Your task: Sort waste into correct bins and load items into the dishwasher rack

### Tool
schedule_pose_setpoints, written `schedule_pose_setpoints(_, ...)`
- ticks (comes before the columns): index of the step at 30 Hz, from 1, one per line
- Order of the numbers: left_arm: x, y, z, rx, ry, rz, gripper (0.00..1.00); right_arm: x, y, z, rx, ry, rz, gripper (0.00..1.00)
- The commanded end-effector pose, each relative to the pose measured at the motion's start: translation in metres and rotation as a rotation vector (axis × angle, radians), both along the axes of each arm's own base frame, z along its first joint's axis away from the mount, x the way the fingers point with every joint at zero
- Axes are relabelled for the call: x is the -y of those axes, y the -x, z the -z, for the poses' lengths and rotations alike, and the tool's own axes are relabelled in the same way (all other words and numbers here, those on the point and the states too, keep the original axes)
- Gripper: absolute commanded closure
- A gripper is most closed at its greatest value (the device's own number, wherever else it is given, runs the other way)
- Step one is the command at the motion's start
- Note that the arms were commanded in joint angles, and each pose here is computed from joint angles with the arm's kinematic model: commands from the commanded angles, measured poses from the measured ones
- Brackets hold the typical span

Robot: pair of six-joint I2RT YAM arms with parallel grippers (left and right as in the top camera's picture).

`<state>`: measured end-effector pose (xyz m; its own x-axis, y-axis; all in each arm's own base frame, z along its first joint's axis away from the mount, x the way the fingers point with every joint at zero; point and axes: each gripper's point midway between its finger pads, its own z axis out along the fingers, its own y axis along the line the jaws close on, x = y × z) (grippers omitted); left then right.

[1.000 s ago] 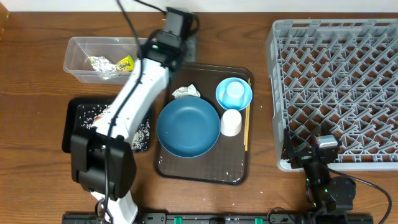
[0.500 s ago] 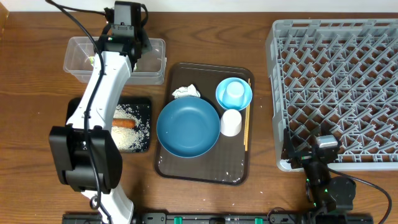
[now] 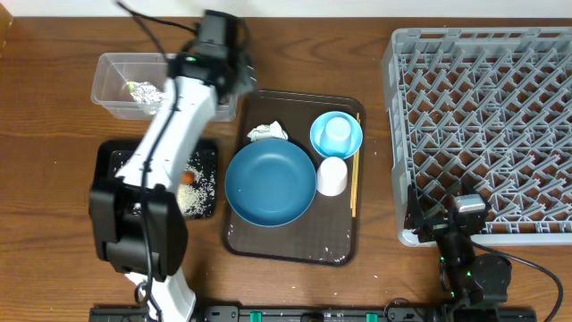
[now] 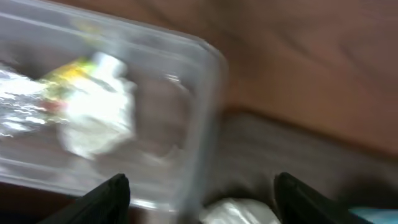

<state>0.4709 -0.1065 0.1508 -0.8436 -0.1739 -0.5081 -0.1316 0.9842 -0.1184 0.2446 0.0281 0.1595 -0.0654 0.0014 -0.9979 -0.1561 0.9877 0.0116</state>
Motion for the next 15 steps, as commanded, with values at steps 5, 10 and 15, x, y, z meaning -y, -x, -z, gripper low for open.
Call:
schedule_pose_setpoints(5,0.070,0.039,0.034,-0.139,-0.006,0.203,0.25,0.003,0.000,0.001,-0.003,0.011,0.012,0.01)
schedule_pose_setpoints(10,0.079,0.053,0.064,-0.238,-0.002,0.151,0.25,0.003,0.000,0.001,-0.003,0.011,0.012,0.01)
schedule_pose_setpoints(15,0.073,0.051,0.090,-0.289,-0.005,0.082,0.25,0.003,0.000,0.001,-0.003,0.011,0.012,0.01)
